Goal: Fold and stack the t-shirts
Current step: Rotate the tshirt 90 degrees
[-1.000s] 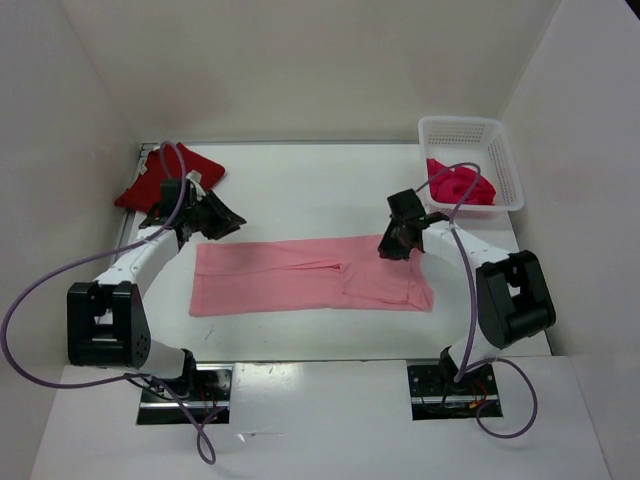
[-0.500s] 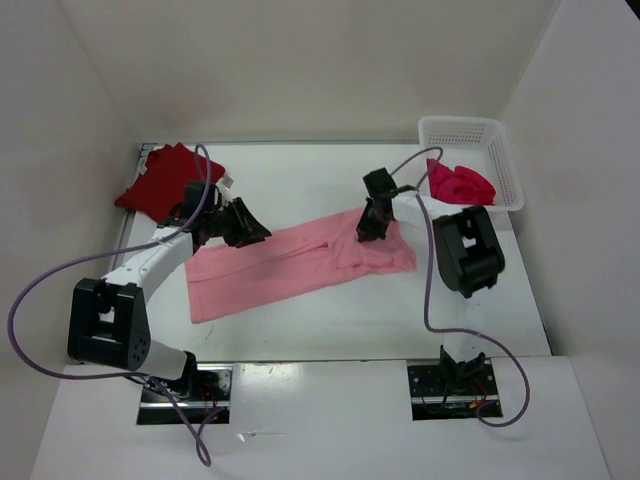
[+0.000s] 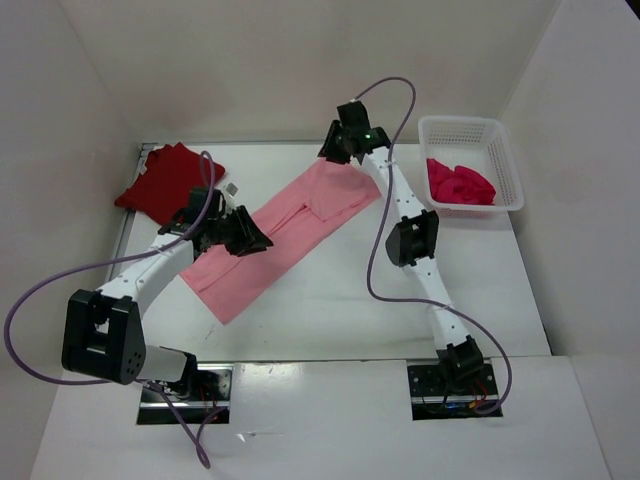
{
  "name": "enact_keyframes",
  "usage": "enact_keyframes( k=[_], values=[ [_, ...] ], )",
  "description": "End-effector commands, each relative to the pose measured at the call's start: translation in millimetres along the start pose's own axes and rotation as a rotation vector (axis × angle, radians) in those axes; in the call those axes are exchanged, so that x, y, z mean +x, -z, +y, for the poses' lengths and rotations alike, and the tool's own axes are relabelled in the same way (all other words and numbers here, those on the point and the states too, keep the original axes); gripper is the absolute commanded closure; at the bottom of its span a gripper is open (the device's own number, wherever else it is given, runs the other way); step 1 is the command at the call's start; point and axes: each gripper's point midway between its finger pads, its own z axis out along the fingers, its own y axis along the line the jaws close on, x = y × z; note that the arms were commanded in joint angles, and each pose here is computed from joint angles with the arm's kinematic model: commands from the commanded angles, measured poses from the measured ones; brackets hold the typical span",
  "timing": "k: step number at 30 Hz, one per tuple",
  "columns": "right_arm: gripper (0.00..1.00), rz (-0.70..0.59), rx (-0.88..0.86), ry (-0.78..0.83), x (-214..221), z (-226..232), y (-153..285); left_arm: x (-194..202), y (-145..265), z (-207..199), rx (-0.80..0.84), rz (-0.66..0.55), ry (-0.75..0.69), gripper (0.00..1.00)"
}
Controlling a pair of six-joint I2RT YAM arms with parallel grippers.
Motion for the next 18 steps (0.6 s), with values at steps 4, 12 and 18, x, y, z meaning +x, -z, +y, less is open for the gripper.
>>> enact_keyframes(
  k=[4,12,18],
  values=[
    [0.57,0.029,-0.084,0.103,-11.5,71.7,129.9,-12.3,8.2,-4.2,-0.031,-0.059,-0.033,0.63],
    [0.66,0.245,-0.108,0.219,103.6,83.8,175.9,-27.7,13.6,15.5,-0.098,-0.098,-0.045,0.64],
    [0.5,0.28,-0.293,0.057,190.8,60.1,219.1,-32.1,12.9,29.2,-0.138,-0.112,-0.046,0.64]
  ],
)
